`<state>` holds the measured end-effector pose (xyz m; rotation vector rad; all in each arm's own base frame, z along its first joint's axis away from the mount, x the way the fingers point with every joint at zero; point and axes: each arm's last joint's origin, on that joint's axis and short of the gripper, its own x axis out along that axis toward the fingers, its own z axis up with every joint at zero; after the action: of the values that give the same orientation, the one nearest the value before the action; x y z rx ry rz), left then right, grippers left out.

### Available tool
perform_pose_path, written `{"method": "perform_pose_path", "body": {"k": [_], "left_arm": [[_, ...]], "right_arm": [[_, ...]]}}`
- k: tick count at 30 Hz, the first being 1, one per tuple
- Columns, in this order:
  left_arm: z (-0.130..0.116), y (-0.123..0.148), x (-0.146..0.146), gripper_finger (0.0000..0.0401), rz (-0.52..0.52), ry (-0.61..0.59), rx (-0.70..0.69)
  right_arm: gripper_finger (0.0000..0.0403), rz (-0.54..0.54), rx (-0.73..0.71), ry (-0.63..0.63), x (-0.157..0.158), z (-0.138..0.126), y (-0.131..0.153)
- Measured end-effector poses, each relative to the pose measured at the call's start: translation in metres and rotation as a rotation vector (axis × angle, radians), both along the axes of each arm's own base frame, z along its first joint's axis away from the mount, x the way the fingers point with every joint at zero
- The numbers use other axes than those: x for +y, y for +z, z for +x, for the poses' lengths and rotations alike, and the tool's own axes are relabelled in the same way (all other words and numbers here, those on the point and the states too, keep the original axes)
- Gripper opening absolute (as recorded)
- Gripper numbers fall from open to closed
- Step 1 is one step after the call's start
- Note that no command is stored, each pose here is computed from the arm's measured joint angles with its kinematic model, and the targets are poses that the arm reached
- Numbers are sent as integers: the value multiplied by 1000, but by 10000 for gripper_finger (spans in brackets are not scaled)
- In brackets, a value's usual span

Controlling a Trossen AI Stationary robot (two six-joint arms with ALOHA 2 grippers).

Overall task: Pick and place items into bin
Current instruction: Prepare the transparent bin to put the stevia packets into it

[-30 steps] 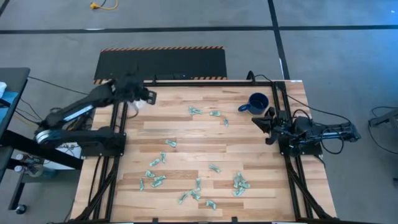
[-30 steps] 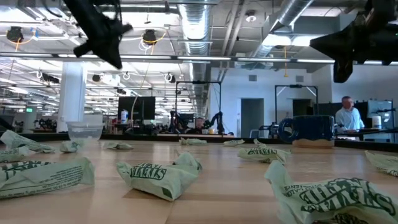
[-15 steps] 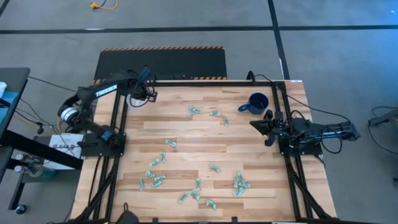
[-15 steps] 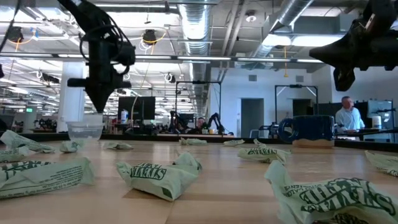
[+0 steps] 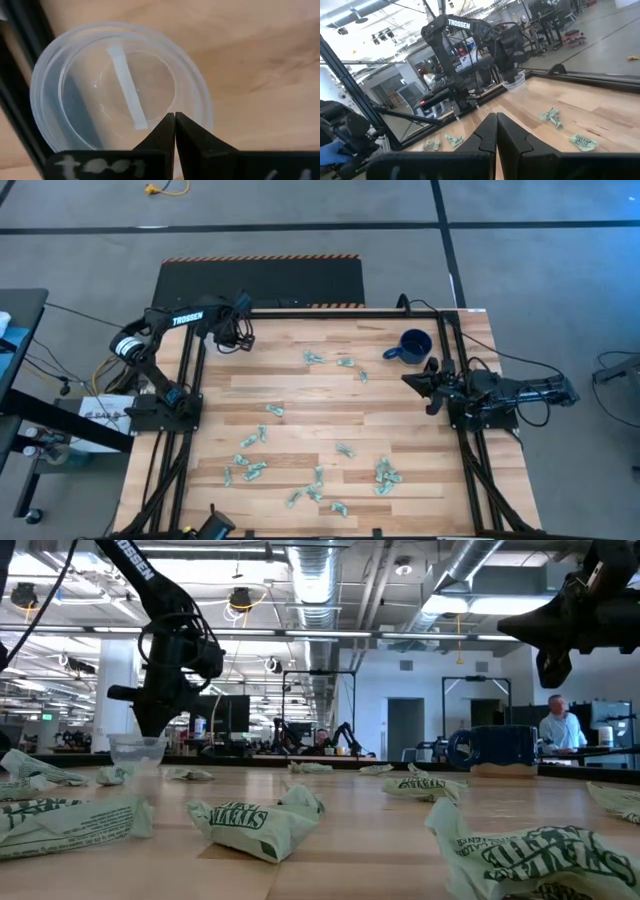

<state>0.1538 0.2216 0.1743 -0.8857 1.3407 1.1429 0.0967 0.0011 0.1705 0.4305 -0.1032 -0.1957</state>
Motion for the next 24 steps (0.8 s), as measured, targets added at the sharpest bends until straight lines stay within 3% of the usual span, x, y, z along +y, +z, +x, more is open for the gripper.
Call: {"method": "perform_pose_path", "body": {"k": [6, 16, 24], "left_arm": [[10, -3, -8, 2, -51, -64, -16], [53, -3, -48, 2, -164, -326, -138], [95, -3, -93, 2, -109, -466, -215]], "right_arm": [[0, 0, 0, 0, 0, 0, 0], [0, 0, 0, -1, 0, 0, 0], [0, 0, -1, -1, 0, 0, 0]]}}
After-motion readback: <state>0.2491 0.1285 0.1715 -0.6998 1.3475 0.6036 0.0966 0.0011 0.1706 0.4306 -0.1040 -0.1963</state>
